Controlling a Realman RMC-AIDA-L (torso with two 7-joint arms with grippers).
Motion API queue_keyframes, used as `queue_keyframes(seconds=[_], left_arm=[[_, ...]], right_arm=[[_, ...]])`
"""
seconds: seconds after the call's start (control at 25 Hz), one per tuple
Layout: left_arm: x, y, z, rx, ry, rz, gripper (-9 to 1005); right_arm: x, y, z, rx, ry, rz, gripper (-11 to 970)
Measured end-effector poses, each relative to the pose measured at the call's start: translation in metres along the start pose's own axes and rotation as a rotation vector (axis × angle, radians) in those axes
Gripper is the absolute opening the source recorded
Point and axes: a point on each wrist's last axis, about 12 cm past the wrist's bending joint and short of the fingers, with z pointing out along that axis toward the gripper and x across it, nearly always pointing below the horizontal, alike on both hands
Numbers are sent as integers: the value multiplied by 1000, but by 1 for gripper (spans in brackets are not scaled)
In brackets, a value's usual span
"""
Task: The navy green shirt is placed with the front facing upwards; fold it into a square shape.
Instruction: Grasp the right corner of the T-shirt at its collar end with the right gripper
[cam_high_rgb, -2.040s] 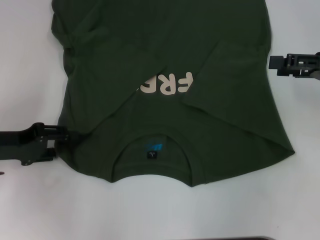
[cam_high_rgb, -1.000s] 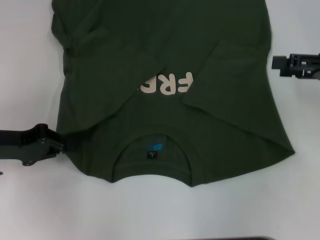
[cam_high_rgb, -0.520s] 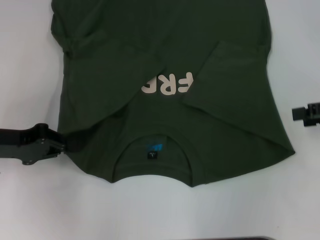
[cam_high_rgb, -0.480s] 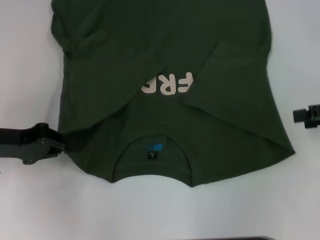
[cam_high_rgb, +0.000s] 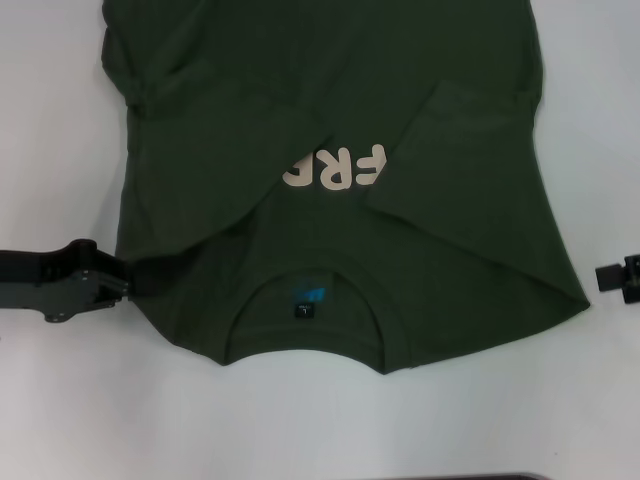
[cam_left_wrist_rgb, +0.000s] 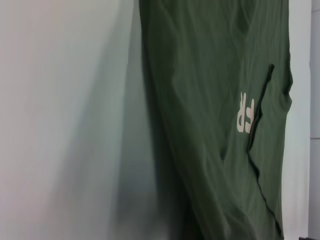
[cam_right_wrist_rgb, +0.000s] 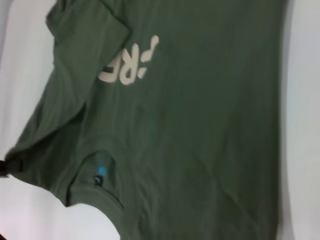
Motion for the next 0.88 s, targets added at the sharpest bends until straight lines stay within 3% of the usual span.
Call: queue_keyframes(seconds=[0.88], left_arm=[[-5,-2,3,-4,-16,-3,21]], right_arm=[[3,-8,22,6,10,47,850]])
